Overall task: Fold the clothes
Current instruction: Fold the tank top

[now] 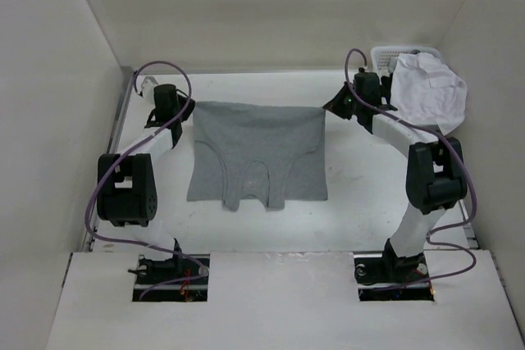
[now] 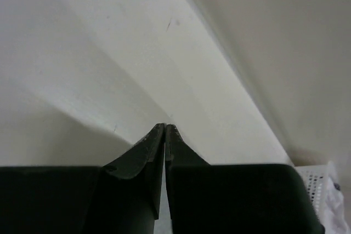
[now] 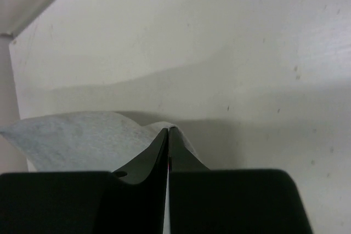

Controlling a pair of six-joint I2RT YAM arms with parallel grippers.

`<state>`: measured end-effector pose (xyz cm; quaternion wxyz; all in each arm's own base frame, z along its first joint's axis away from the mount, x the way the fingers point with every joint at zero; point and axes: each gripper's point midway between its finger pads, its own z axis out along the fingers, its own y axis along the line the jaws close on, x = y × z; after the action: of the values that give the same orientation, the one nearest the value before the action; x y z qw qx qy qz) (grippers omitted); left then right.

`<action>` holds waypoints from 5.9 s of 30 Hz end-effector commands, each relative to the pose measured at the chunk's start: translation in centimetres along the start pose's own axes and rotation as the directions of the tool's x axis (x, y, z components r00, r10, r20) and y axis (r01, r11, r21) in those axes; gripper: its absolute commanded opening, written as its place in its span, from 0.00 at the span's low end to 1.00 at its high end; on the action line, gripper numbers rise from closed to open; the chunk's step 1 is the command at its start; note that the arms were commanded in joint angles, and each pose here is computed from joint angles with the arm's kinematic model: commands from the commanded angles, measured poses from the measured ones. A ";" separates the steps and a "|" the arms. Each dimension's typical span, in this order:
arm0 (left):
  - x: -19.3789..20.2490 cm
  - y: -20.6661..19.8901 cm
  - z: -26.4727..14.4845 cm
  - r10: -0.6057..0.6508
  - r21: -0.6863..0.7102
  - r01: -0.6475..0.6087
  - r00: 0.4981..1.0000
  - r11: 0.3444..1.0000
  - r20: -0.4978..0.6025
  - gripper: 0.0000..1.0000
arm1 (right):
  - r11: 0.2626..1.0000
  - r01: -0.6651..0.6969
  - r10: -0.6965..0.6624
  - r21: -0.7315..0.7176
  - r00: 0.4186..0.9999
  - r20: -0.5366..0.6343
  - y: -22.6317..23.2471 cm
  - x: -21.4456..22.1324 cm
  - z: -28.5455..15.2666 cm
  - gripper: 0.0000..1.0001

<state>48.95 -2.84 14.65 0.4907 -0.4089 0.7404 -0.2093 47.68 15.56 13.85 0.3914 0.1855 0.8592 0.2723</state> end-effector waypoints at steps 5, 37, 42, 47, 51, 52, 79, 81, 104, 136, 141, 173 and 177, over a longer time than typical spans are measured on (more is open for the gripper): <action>-5.0 -3.1 1.0 -0.087 0.142 0.075 0.993 0.987 0.080 0.00 | 0.994 0.038 -0.026 -0.100 0.993 0.119 2.7 -6.4 0.8 0.03; 4.1 12.1 -13.0 -0.174 0.076 0.176 0.984 0.982 -0.028 0.07 | 0.997 0.000 0.000 0.073 1.000 -0.001 -7.5 14.2 -10.3 0.13; 3.0 13.7 -13.7 -0.232 0.067 0.232 0.973 0.970 -0.005 0.27 | 0.998 -0.024 0.022 0.061 0.999 0.034 -7.7 13.7 -11.2 0.44; 3.4 6.9 -14.5 -0.139 0.196 0.139 0.990 0.971 -0.013 0.25 | 1.000 0.000 0.000 0.002 0.999 0.041 -5.5 11.4 -10.0 0.56; 9.1 0.0 -14.1 0.032 0.286 0.001 0.993 0.958 -0.110 0.25 | 1.000 -0.008 0.008 0.009 1.000 0.003 -5.4 10.5 -6.8 0.59; 10.4 -1.2 -14.0 0.061 0.307 -0.019 0.990 0.952 -0.130 0.25 | 1.000 -0.020 0.021 0.022 1.000 -0.012 -5.8 10.6 -6.0 0.59; 20.8 -3.8 -17.6 0.301 0.500 -0.128 0.911 0.857 -0.282 0.25 | 0.977 -0.212 0.213 -0.014 0.975 0.056 -6.7 11.6 -8.4 0.01; 21.0 -4.0 -18.3 0.308 0.510 -0.128 0.908 0.850 -0.285 0.25 | 0.986 -0.169 0.168 0.004 0.982 0.087 -6.9 11.3 -10.6 0.01; 14.2 -1.7 -22.1 0.209 0.509 -0.082 0.958 0.857 -0.197 0.26 | 0.978 0.179 -0.184 -0.106 0.982 -0.047 16.3 12.6 -9.4 0.02; 20.4 -10.2 -10.3 0.254 0.524 -0.111 0.944 0.845 -0.211 0.32 | 0.969 0.157 -0.176 -0.193 0.981 -0.084 8.4 13.0 -1.0 0.03; 20.8 -8.1 -4.0 0.208 0.450 -0.086 0.951 0.889 -0.230 0.31 | 0.987 0.083 -0.098 -0.140 0.990 -0.099 4.8 13.4 0.9 0.03; 13.6 0.9 -15.7 0.302 0.351 -0.262 0.951 0.899 -0.065 0.61 | 0.954 0.142 -0.071 -0.265 0.964 0.258 5.2 6.3 -11.7 0.67; 11.3 3.1 -17.6 0.322 0.291 -0.298 0.946 0.909 -0.037 0.69 | 0.971 0.124 -0.036 -0.204 0.921 0.387 2.1 5.6 -13.4 0.73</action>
<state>31.21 -14.57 15.34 0.5446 -0.1961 0.7546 -0.3092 33.76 18.27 18.44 0.5237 0.1261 0.7697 0.3427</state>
